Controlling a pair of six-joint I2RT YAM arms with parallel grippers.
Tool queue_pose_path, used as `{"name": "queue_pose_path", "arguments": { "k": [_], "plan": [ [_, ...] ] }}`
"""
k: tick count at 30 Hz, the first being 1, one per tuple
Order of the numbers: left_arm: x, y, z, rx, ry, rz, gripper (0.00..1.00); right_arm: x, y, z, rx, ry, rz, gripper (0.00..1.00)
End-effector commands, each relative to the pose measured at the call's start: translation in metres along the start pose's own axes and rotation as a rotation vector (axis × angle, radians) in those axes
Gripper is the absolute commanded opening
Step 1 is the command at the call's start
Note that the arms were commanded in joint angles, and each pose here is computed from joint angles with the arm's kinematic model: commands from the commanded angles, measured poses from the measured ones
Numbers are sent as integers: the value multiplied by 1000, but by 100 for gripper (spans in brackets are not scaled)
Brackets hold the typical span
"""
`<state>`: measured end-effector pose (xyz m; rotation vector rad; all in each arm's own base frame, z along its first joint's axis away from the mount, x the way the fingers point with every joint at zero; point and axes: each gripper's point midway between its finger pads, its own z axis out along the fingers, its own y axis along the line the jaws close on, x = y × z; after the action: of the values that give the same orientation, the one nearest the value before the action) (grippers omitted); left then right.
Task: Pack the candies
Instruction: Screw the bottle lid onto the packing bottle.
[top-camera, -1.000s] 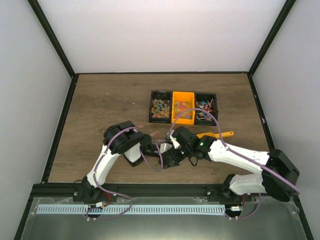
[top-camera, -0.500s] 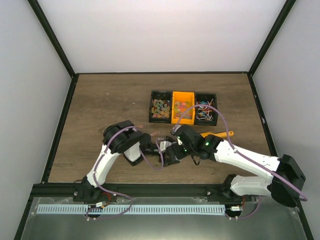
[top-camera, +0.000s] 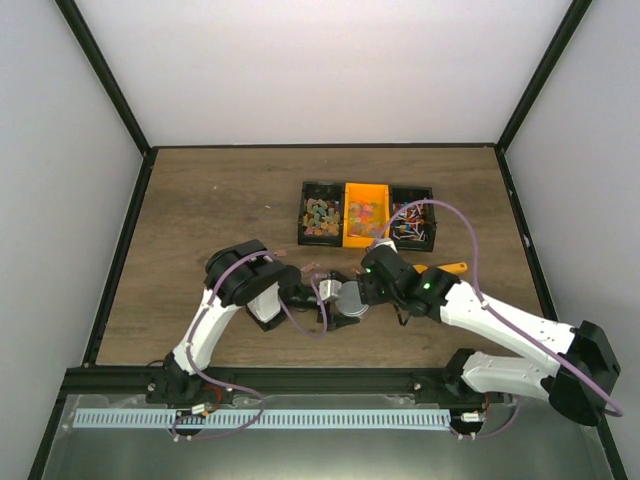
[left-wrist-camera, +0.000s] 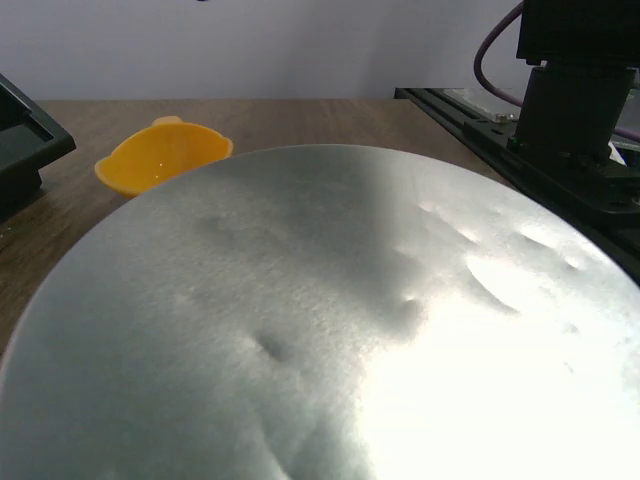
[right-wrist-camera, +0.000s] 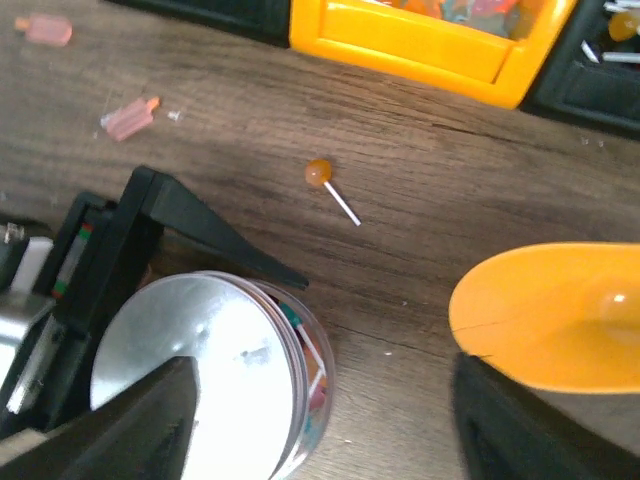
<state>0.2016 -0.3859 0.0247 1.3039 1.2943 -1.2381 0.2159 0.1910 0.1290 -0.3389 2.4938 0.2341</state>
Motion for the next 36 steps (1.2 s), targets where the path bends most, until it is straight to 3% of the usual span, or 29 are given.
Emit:
{"name": "queue_pose_path", "arguments": {
  "k": [1, 4, 5, 10, 14, 17, 36],
  "plan": [
    [43, -25, -26, 1, 31, -194, 97, -10, -5, 2, 43, -37, 34, 54],
    [43, -26, -27, -1, 33, -195, 97, -9, 4, 6, 11, -20, 44, 25],
    [43, -26, -27, 1, 34, -196, 97, -11, 8, 5, -17, -31, 43, 22],
    [46, -26, -27, -1, 38, -201, 97, -15, 60, -7, -329, -54, 5, 20],
    [45, -26, -28, -3, 38, -200, 97, -9, 79, -4, -419, -16, -15, 20],
    [43, -25, -30, -6, 36, -195, 97, -3, 82, 4, -423, 21, -13, 20],
    [27, -31, -55, -71, 51, -122, 100, -16, 62, -2, -325, -50, 21, 22]
  ]
}}
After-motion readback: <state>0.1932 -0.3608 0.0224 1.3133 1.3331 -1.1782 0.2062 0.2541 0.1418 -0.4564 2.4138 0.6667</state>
